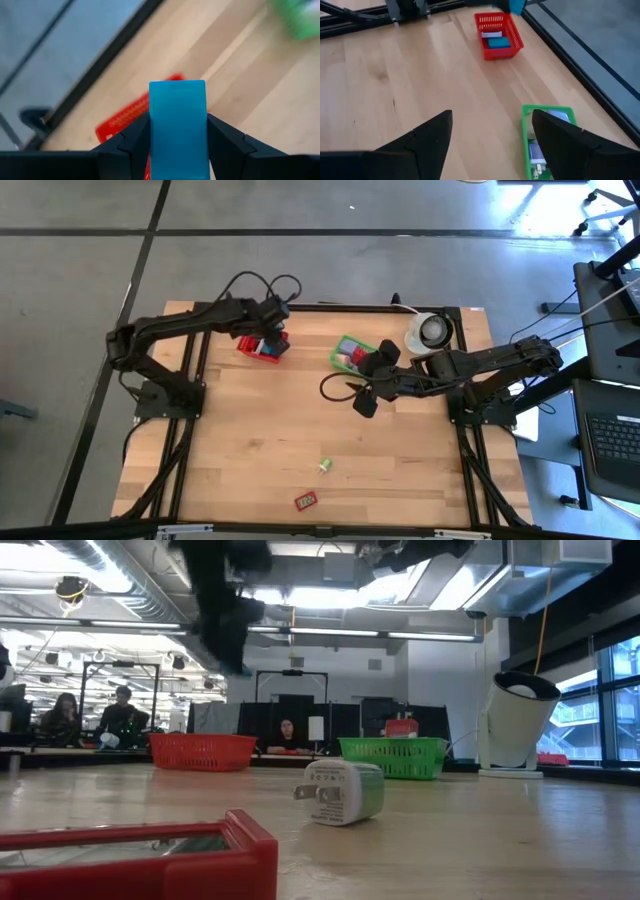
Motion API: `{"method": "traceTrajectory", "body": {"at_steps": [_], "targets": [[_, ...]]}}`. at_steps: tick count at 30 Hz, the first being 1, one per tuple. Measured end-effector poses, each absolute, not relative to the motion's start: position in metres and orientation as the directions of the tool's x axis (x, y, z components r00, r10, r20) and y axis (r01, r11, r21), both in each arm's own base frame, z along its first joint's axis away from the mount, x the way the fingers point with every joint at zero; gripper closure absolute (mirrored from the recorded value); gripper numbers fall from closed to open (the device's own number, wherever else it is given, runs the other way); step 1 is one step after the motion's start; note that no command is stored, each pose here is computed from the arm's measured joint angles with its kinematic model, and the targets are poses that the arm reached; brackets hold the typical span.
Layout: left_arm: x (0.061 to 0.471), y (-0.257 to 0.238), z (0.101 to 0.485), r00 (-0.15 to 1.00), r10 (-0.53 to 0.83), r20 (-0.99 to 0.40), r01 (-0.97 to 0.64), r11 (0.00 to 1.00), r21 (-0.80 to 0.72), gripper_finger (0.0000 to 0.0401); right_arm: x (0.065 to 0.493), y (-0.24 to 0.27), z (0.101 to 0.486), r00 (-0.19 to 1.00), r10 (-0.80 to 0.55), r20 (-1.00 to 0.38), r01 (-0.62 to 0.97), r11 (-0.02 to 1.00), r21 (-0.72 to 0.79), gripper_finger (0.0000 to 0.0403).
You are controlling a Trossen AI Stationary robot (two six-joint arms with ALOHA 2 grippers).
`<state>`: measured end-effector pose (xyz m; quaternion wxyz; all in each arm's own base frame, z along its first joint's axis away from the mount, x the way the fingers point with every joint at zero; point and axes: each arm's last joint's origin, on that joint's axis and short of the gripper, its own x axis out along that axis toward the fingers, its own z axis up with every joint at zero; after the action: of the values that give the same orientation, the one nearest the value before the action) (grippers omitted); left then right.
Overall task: Pick & Place Office items
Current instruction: Put the light blue digital clock into the red bin, then put the green charger adapter into the green bin
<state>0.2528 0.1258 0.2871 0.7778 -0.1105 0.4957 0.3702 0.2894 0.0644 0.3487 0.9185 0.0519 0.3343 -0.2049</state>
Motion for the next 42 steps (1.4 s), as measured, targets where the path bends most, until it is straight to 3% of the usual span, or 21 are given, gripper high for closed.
{"method": "traceTrajectory", "body": {"at_steps": [7, 12, 18, 32, 42], "targets": [[0.228, 0.152, 0.22, 0.22, 0.404, -0.888, -0.787, 0.611, 0.083, 0.0242, 0.289, 0.065, 0.349, 0.693, -0.337, -0.637, 0.408, 0.912, -0.039, 0.0126], [0.217, 0.156, 0.197, 0.223, 0.374, -0.9, -0.841, 0.541, 0.017, 0.0241, 0.289, 0.065, 0.349, 0.693, -0.334, -0.638, 0.407, 0.913, -0.036, 0.0126], [0.214, 0.156, 0.193, 0.173, 0.412, -0.894, -0.853, 0.516, 0.073, 0.024, 0.289, 0.065, 0.349, 0.693, -0.334, -0.638, 0.407, 0.913, -0.035, 0.0126], [0.214, 0.156, 0.193, 0.172, 0.412, -0.895, -0.888, 0.458, 0.04, 0.0227, 0.289, 0.065, 0.349, 0.693, -0.334, -0.638, 0.407, 0.913, -0.035, 0.0126], [0.215, 0.156, 0.195, 0.182, 0.408, -0.895, -0.913, 0.409, 0.001, 0.0181, 0.289, 0.065, 0.349, 0.693, -0.334, -0.638, 0.407, 0.913, -0.036, 0.0126]]}}
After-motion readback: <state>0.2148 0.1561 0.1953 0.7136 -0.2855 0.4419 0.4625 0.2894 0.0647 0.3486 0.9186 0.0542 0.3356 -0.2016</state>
